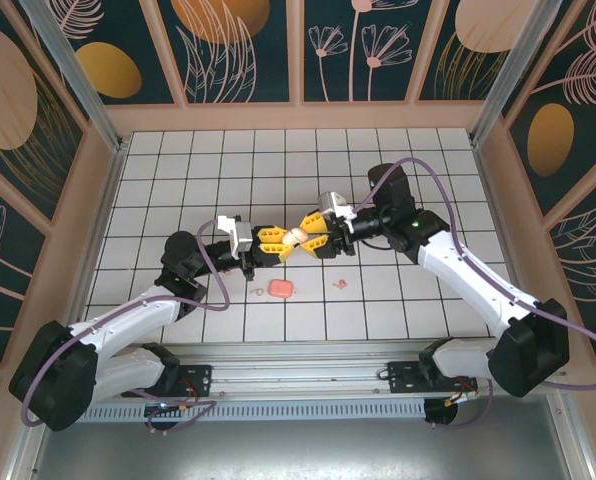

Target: Insert the wireless bluetooth earbuds into the charging case

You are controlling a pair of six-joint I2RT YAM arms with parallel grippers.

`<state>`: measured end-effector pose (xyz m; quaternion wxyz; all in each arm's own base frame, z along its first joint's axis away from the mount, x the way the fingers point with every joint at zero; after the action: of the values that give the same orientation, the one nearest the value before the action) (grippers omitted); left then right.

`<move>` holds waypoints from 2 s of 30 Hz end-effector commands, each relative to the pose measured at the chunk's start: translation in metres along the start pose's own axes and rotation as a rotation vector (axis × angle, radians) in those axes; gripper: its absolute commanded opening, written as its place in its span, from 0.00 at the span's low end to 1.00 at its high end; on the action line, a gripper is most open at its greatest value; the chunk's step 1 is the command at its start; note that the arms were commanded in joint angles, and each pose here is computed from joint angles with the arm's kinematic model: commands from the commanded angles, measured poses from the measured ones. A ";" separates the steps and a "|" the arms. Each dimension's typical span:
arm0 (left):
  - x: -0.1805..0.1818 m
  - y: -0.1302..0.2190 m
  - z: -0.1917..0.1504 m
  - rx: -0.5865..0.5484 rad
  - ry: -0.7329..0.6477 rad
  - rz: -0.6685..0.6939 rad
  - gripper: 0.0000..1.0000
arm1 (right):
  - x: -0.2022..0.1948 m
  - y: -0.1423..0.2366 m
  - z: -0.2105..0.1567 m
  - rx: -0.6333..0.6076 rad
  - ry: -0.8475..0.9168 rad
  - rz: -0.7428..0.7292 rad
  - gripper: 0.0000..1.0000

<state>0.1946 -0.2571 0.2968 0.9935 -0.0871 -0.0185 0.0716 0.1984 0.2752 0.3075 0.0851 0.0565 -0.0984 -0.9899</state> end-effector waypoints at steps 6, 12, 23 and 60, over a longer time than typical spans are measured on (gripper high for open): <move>0.003 -0.004 0.009 -0.019 -0.017 -0.002 0.15 | 0.007 -0.001 0.014 -0.019 0.039 0.047 0.26; 0.008 -0.006 0.002 0.021 -0.013 0.025 0.26 | 0.005 0.001 0.011 0.010 0.038 0.011 0.19; 0.022 -0.004 -0.029 0.254 -0.121 0.079 0.52 | -0.011 0.013 -0.009 0.166 0.052 -0.218 0.18; 0.018 -0.007 -0.059 0.431 -0.103 -0.043 0.35 | -0.001 -0.014 -0.037 0.486 0.248 -0.199 0.16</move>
<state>0.2165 -0.2681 0.2282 0.9859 0.1484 -0.0403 0.0663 0.2054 0.2754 0.2537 -0.0252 0.1912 -0.3380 -0.9212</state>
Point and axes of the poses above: each hand's point on the last joint's axis, 136 mm out from that joint toward the fingers, its own y axis back along the fingers, its own x axis along the line the jaws close on, z = x × y, the point moved 3 cm from there along y, back along the fingers, and after that the axes turned 1 degree about y, right-handed, at the moved point
